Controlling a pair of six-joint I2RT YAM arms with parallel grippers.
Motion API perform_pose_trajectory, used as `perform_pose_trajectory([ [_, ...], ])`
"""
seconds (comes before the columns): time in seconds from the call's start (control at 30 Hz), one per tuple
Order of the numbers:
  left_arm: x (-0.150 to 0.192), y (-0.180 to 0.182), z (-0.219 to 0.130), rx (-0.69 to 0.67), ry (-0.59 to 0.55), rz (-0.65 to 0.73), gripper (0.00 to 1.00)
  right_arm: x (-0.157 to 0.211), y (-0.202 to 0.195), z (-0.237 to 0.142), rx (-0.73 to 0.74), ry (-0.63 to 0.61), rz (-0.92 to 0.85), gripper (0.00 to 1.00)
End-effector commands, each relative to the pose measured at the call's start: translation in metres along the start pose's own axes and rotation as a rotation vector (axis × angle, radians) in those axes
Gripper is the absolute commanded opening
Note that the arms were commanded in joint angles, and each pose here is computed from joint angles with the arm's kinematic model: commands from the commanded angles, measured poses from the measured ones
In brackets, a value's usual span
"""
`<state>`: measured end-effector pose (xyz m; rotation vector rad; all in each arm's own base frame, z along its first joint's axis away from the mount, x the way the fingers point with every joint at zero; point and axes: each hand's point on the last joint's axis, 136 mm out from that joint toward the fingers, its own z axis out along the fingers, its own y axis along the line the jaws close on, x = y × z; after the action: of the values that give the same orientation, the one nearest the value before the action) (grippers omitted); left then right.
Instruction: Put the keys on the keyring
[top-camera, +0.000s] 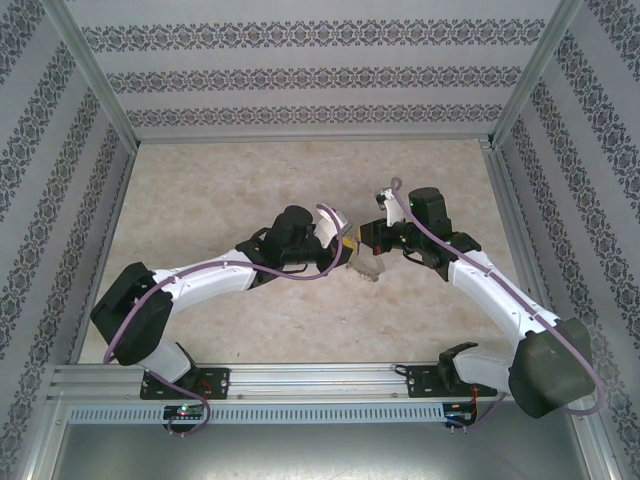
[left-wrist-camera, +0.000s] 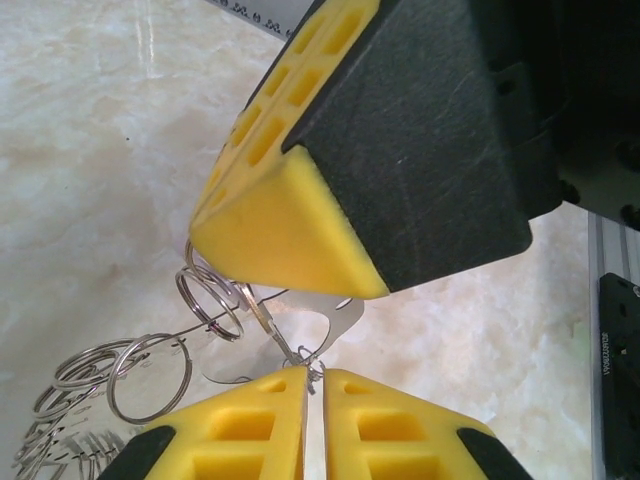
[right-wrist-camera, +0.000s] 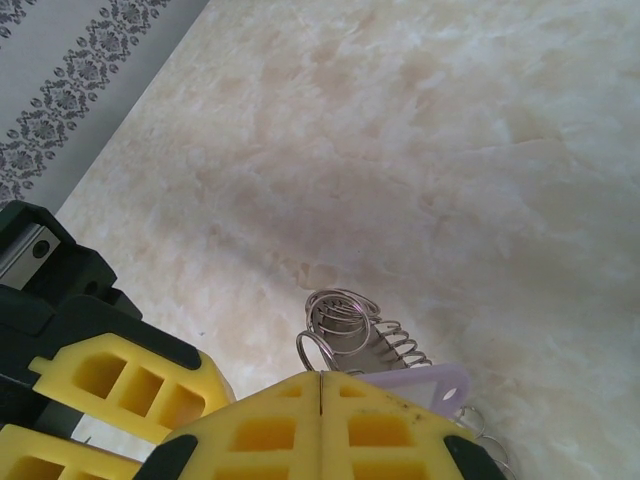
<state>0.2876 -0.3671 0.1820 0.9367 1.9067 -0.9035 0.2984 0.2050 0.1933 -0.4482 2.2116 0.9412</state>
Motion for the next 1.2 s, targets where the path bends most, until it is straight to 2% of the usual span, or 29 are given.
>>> perform_pose_trajectory([
  [0.0, -0.010, -0.002, 0.004, -0.007, -0.032, 0.041, 0.12, 0.002, 0.005, -0.001, -0.020, -0.002, -0.003, 0.00],
  [0.8, -0.022, 0.010, 0.022, -0.043, -0.061, 0.074, 0.10, 0.003, 0.004, 0.000, -0.019, -0.002, 0.000, 0.00],
  [1.0, -0.022, 0.017, 0.023, -0.075, -0.072, 0.074, 0.00, 0.004, 0.004, 0.000, -0.021, 0.000, 0.000, 0.00],
  [1.17, -0.025, 0.018, 0.023, -0.082, -0.083, 0.075, 0.00, 0.004, 0.003, 0.000, -0.020, 0.000, 0.001, 0.00],
])
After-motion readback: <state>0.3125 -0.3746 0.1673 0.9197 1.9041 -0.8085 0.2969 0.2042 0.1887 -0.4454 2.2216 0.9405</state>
